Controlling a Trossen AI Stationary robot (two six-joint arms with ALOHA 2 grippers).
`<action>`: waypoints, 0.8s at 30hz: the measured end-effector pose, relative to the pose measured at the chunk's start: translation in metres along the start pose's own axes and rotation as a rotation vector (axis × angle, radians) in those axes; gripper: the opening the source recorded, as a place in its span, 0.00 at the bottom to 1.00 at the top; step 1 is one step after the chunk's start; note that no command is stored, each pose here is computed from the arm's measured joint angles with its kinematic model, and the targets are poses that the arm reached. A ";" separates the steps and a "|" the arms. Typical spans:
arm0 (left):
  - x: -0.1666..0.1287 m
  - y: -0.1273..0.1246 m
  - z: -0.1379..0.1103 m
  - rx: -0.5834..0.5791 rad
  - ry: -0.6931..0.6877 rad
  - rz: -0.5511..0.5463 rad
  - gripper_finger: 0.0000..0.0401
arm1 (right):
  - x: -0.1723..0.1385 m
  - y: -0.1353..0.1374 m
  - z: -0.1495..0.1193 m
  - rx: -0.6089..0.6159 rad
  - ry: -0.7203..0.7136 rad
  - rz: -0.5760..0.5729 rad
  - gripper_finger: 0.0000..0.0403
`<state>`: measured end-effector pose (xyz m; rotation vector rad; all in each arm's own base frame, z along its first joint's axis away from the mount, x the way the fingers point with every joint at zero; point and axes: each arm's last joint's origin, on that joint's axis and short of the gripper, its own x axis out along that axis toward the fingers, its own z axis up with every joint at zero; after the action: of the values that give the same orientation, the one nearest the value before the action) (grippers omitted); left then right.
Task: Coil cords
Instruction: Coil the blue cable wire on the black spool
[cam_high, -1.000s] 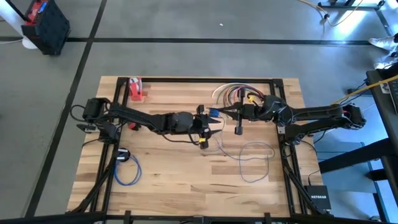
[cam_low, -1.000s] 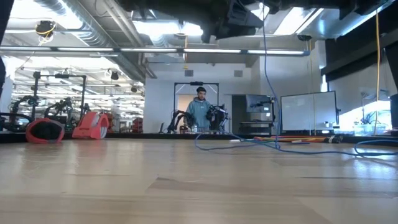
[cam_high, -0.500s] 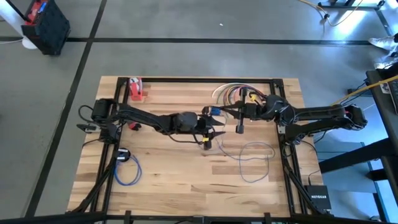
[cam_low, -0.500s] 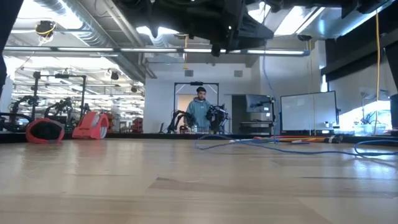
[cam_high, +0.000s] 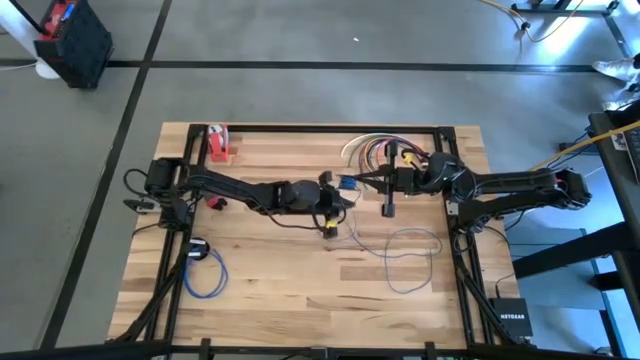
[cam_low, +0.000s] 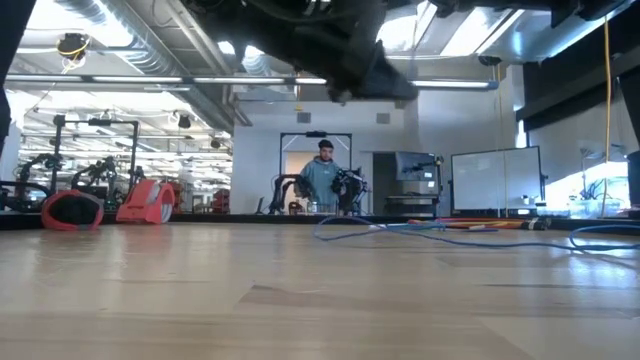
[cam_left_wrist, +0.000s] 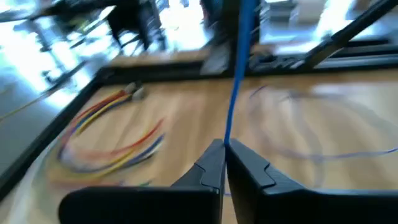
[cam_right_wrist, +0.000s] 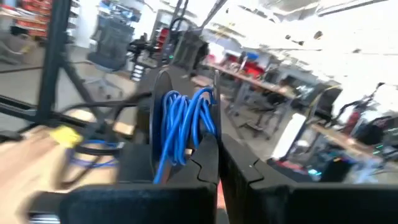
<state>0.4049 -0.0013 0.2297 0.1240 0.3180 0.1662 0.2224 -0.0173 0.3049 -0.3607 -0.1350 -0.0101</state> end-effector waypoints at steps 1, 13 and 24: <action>-0.003 0.003 0.001 0.000 0.025 0.034 0.02 | -0.001 0.001 0.000 0.009 0.002 0.017 0.01; -0.075 0.020 0.031 -0.060 0.218 0.165 0.01 | -0.015 0.003 0.002 -0.004 0.064 0.092 0.01; -0.106 0.028 0.049 -0.208 0.174 0.166 0.01 | -0.003 0.006 -0.033 -0.170 0.371 -0.030 0.01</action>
<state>0.3175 0.0018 0.3119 -0.0713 0.4622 0.3744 0.2243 -0.0230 0.2720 -0.5198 0.2294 -0.1177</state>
